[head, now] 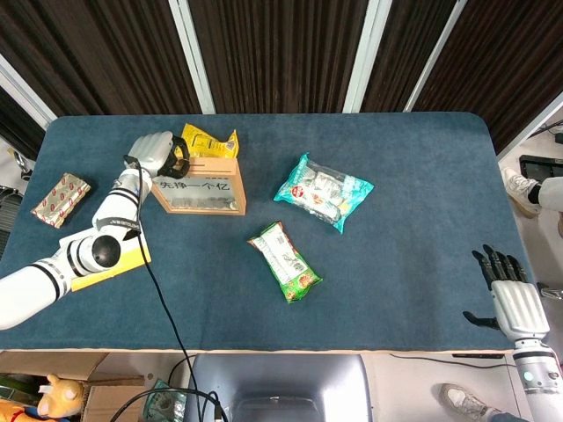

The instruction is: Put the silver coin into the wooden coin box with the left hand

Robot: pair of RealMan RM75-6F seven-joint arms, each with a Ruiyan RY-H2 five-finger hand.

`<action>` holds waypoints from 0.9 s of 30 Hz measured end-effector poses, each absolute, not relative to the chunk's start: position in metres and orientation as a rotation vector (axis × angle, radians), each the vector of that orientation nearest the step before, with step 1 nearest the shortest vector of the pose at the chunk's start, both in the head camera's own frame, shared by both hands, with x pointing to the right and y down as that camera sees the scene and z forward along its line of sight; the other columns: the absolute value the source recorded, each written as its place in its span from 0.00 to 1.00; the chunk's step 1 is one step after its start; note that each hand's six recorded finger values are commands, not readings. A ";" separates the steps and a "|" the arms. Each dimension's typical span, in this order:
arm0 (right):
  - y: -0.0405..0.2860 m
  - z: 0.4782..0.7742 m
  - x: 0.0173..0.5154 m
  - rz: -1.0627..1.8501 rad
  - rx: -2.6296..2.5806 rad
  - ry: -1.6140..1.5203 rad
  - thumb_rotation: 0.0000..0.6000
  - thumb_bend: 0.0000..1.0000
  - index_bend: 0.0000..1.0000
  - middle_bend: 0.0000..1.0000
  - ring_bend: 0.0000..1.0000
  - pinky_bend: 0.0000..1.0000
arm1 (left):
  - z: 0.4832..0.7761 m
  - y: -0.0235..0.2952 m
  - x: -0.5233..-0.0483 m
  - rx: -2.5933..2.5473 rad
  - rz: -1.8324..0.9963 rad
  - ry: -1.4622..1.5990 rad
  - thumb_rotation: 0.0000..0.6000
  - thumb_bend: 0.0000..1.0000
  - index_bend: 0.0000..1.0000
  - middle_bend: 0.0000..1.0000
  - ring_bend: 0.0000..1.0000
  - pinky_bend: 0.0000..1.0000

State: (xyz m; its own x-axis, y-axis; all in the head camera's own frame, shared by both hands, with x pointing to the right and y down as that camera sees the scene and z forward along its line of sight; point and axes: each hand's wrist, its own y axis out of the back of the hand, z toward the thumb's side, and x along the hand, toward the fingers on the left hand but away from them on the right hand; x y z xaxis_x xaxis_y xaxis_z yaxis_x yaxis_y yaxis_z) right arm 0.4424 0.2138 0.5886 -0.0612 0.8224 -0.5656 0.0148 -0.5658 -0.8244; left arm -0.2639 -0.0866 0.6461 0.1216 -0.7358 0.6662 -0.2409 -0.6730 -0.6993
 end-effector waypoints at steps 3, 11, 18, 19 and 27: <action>0.214 0.588 0.442 1.691 -1.604 -0.906 1.00 0.21 0.00 0.00 0.00 0.00 | 0.646 -0.086 -0.263 -1.984 -1.570 0.938 1.00 0.54 0.59 1.00 1.00 1.00; 0.214 0.588 0.442 1.692 -1.606 -0.906 1.00 0.21 0.00 0.00 0.00 0.00 | 0.643 -0.087 -0.262 -1.979 -1.550 0.941 1.00 0.46 0.55 1.00 1.00 1.00; 0.214 0.587 0.443 1.691 -1.606 -0.910 1.00 0.21 0.00 0.00 0.00 0.00 | 0.644 -0.087 -0.263 -1.975 -1.543 0.947 1.00 0.45 0.54 1.00 1.00 1.00; 0.214 0.587 0.443 1.692 -1.605 -0.910 1.00 0.21 0.00 0.00 0.00 0.00 | 0.644 -0.087 -0.263 -1.976 -1.543 0.948 1.00 0.45 0.54 1.00 1.00 1.00; 0.214 0.588 0.443 1.695 -1.606 -0.906 1.00 0.21 0.00 0.00 0.00 0.00 | 0.644 -0.087 -0.263 -1.970 -1.537 0.945 1.00 0.45 0.55 1.00 1.00 1.00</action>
State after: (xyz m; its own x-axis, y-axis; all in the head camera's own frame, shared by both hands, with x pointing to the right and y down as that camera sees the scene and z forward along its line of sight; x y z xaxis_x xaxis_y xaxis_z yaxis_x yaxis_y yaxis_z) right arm 0.4429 0.2139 0.5875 -0.0622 0.8209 -0.5677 0.0165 -0.5679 -0.8229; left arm -0.2633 -0.0874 0.6443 0.1369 -0.7541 0.6423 -0.2330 -0.6548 -0.7190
